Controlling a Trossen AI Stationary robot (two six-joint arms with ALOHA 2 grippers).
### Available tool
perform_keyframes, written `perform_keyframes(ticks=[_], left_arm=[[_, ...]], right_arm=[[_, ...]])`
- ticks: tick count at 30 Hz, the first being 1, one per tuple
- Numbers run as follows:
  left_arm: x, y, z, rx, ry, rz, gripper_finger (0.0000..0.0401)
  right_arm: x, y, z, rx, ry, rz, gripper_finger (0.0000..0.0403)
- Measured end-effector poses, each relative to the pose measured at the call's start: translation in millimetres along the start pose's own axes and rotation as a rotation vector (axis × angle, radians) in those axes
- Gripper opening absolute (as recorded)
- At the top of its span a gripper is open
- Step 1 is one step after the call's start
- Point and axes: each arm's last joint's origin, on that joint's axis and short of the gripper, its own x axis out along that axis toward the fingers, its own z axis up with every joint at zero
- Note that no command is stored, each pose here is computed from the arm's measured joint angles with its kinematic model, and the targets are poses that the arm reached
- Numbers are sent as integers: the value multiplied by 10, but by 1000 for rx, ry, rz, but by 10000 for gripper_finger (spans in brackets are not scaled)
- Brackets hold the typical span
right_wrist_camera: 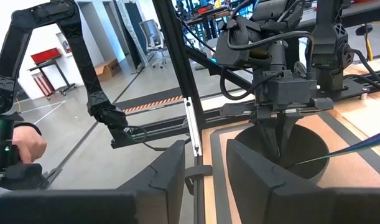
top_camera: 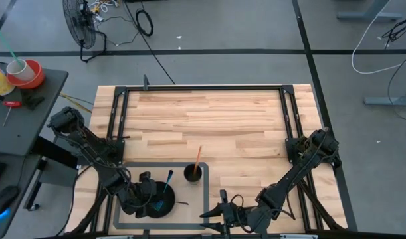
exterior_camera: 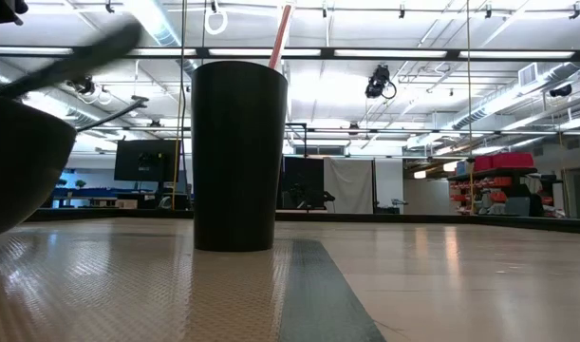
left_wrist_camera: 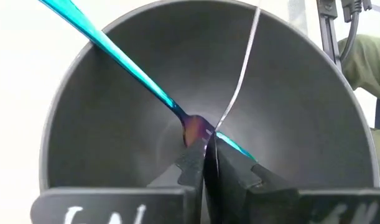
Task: Pick & Place Utensil
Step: Put the black spoon into the black bowl
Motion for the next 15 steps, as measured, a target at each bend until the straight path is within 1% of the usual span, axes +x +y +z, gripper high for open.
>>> perform_keyframes(ticks=[9,15], left_arm=[[0,-4,-3,-1,9,-10,95],[-4,-15,3,5,21,-20,123]], right_arm=[[-1,0,3,3,0,1,121],[-1,6,1,4,8,22,121]])
